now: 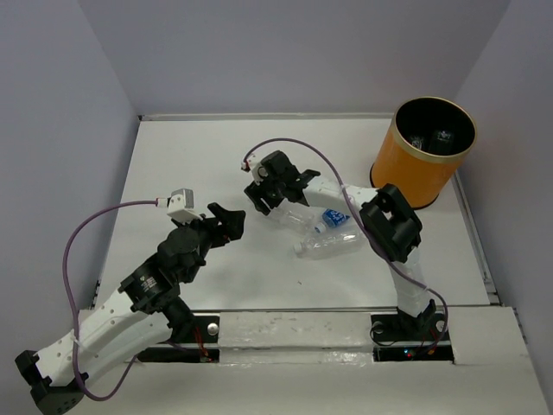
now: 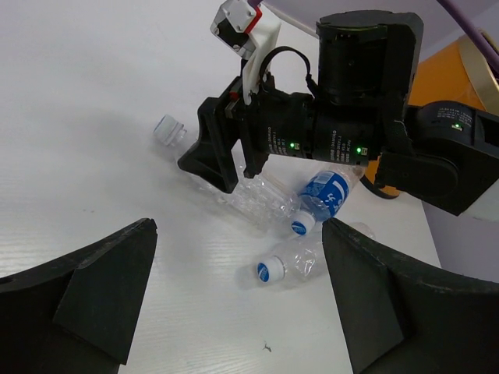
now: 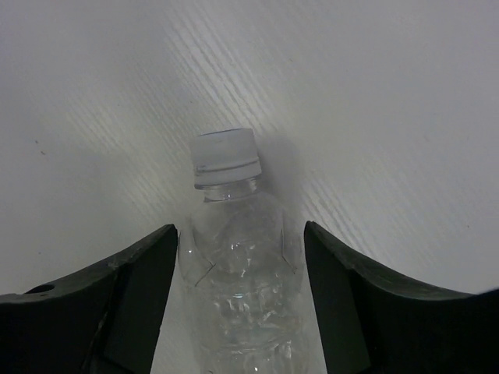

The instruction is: Put the plastic bottles in the bin

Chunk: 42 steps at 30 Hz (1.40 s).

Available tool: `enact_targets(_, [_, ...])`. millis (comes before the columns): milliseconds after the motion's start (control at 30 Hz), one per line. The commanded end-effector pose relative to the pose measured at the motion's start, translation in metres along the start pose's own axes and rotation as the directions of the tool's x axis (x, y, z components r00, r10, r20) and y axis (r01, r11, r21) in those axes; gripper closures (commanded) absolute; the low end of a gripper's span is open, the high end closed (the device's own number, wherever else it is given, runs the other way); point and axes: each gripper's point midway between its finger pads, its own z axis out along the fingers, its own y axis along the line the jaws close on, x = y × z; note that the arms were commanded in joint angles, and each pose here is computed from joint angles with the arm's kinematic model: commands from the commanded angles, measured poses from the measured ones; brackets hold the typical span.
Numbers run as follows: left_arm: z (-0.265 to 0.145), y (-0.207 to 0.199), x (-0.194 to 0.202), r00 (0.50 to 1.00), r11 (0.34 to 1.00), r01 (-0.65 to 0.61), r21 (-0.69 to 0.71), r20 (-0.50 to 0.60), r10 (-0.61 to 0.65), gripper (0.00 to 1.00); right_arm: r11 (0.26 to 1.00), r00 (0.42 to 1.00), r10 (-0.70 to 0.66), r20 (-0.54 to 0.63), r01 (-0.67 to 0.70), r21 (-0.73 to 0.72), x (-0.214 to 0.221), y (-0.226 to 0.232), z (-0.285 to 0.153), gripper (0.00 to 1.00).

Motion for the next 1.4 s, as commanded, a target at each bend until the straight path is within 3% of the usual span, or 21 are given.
enact_targets(0, [-0.004, -0.008, -0.018, 0.999, 1.000, 0.009, 0.015, 0.049, -0.009, 0.04, 0.999, 0.999, -0.041, 0.018, 0.041, -0.017, -0.016, 0.005, 0.004, 0.23])
enact_targets(67, [-0.005, -0.007, -0.018, 0.999, 1.000, 0.006, 0.015, 0.047, -0.007, 0.04, 0.999, 0.999, -0.042, -0.008, 0.042, -0.028, -0.011, 0.006, 0.007, 0.16])
enact_targets(333, [-0.008, -0.004, -0.023, 0.997, 1.000, 0.020, 0.004, 0.070, -0.021, 0.04, 0.998, 0.999, -0.036, -0.031, 0.035, -0.045, -0.001, 0.009, 0.012, 0.14])
enact_targets(433, [-0.008, -0.004, -0.025, 0.997, 1.000, 0.019, 0.002, 0.072, -0.019, 0.04, 0.999, 0.999, -0.037, -0.017, 0.036, -0.035, -0.008, 0.007, 0.012, 0.23])
enact_targets(500, [-0.007, -0.004, -0.023, 0.998, 1.000, 0.019, 0.001, 0.067, -0.020, 0.03, 1.000, 0.999, -0.023, 0.043, 0.024, -0.016, -0.031, 0.004, 0.007, 0.37])
enact_targets(633, [-0.001, -0.004, -0.012, 0.999, 1.000, 0.011, -0.007, 0.032, -0.010, 0.03, 0.998, 0.967, -0.007, 0.253, -0.010, 0.067, -0.106, -0.015, -0.023, 0.51])
enact_targets(800, [0.004, -0.029, 0.000, 0.998, 0.994, -0.039, 0.103, -0.041, 0.044, 0.04, 0.987, 0.862, 0.016, 0.507, -0.094, 0.129, -0.192, -0.051, -0.109, 0.55])
enact_targets(900, [0.011, -0.047, 0.008, 0.989, 0.979, -0.107, 0.171, -0.083, 0.123, 0.05, 0.958, 0.799, 0.028, 0.601, -0.193, 0.213, -0.210, -0.100, -0.164, 0.56])
enact_targets(1000, [0.023, -0.071, 0.025, 0.973, 0.956, -0.133, 0.262, -0.148, 0.176, 0.05, 0.884, 0.695, 0.011, 0.719, -0.343, 0.318, -0.214, -0.166, -0.256, 0.56])
enact_targets(1033, [0.023, -0.083, 0.033, 0.965, 0.936, -0.136, 0.324, -0.172, 0.199, 0.04, 0.856, 0.610, 0.003, 0.793, -0.411, 0.313, -0.223, -0.177, -0.307, 0.56])
enact_targets(1067, [0.032, -0.094, 0.039, 0.960, 0.923, -0.138, 0.360, -0.181, 0.214, 0.04, 0.785, 0.589, -0.009, 0.808, -0.496, 0.370, -0.202, -0.215, -0.337, 0.56])
enact_targets(1200, [0.053, -0.111, 0.065, 0.926, 0.882, -0.196, 0.428, -0.214, 0.310, 0.04, 0.653, 0.443, -0.093, 0.892, -0.649, 0.391, -0.176, -0.261, -0.454, 0.57])
enact_targets(1267, [0.063, -0.120, 0.082, 0.902, 0.847, -0.239, 0.475, -0.216, 0.375, 0.04, 0.527, 0.395, -0.179, 0.901, -0.735, 0.427, -0.149, -0.292, -0.513, 0.57])
enact_targets(1367, [0.070, -0.132, 0.100, 0.870, 0.792, -0.282, 0.541, -0.203, 0.449, 0.04, 0.421, 0.361, -0.225, 0.905, -0.802, 0.425, -0.112, -0.324, -0.552, 0.58])
